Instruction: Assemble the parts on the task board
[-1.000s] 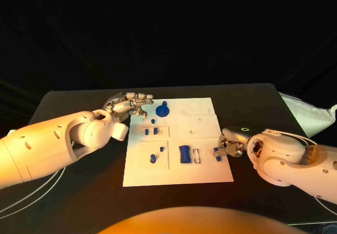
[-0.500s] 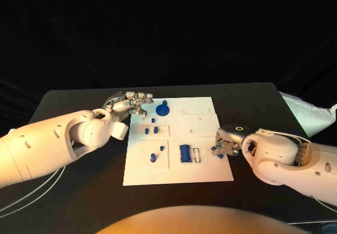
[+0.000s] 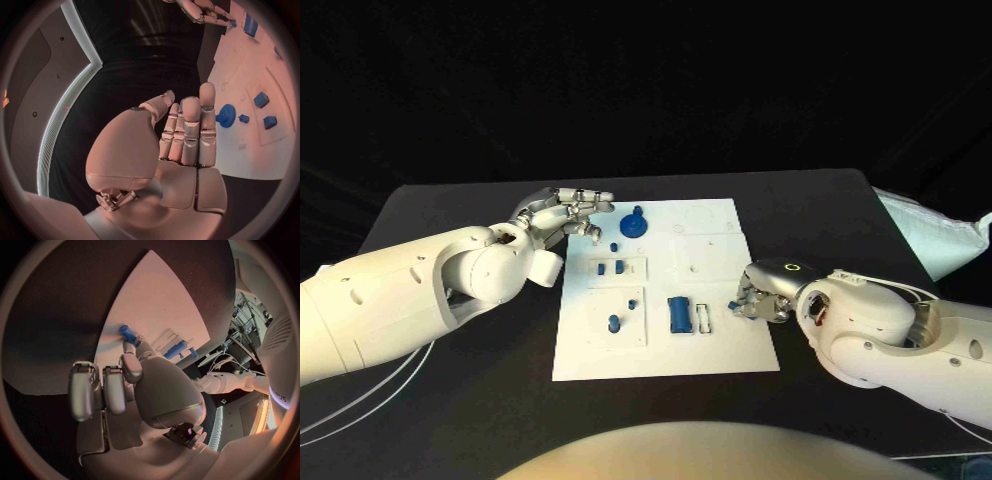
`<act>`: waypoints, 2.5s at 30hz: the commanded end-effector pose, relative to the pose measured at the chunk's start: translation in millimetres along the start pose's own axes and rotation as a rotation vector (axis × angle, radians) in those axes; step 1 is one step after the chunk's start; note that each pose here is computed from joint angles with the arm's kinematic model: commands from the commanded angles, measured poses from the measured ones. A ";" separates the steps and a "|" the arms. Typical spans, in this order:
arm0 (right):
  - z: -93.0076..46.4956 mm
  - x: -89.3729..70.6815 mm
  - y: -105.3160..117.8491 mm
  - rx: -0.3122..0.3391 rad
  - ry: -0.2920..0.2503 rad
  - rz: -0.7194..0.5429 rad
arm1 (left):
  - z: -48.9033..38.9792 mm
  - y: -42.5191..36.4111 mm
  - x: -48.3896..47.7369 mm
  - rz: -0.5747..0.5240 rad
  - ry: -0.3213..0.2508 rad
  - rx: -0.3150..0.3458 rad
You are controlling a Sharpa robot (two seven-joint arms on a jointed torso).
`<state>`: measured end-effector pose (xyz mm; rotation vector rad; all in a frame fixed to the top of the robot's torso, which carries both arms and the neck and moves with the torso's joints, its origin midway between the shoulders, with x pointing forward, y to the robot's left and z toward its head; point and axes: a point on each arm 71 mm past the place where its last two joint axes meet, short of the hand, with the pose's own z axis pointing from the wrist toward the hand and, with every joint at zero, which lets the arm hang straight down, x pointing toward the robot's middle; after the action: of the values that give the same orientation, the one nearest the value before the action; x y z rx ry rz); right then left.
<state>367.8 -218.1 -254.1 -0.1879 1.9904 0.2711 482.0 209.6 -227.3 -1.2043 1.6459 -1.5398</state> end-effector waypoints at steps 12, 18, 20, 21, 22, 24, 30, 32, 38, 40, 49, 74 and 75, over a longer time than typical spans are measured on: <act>-7.0 -4.2 6.1 -0.011 -0.074 0.261 | 0.2 -0.4 2.3 -0.005 0.016 0.008; -4.4 -2.0 10.1 0.013 -0.047 0.299 | 0.2 -0.2 2.6 -0.006 0.018 0.005; -3.4 -1.1 11.6 0.018 -0.036 0.310 | 0.3 -0.1 2.7 -0.006 0.019 0.005; -2.8 -0.4 12.7 0.020 -0.027 0.316 | 0.3 -0.1 2.7 -0.006 0.019 0.005; -2.2 0.2 13.8 0.021 -0.019 0.320 | 0.4 0.0 2.8 -0.006 0.019 0.005; -0.8 1.4 16.0 0.022 -0.004 0.321 | 0.4 0.0 2.8 -0.006 0.019 0.004; 3.0 3.8 21.0 0.019 0.021 0.320 | 0.2 0.0 2.7 -0.006 0.019 0.004; 4.5 4.8 23.0 0.016 0.031 0.315 | 0.1 0.0 3.0 -0.006 0.020 0.004; 6.8 6.1 25.0 0.014 0.045 0.308 | 0.0 0.0 3.2 -0.006 0.020 0.003; 7.3 6.4 25.6 0.013 0.047 0.305 | 0.0 0.0 3.2 -0.006 0.020 0.003; 8.7 7.5 30.0 0.001 0.065 0.294 | 0.0 0.1 3.1 -0.006 0.020 0.002; 12.6 8.8 35.1 -0.007 0.079 0.296 | -0.2 0.4 3.6 -0.007 0.025 -0.003; 12.6 8.7 35.5 -0.008 0.079 0.296 | -0.2 0.4 3.7 -0.007 0.026 -0.003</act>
<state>367.9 -183.7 -262.4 0.1114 2.0769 0.4591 481.0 208.9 -228.0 -1.2068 1.6536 -1.5399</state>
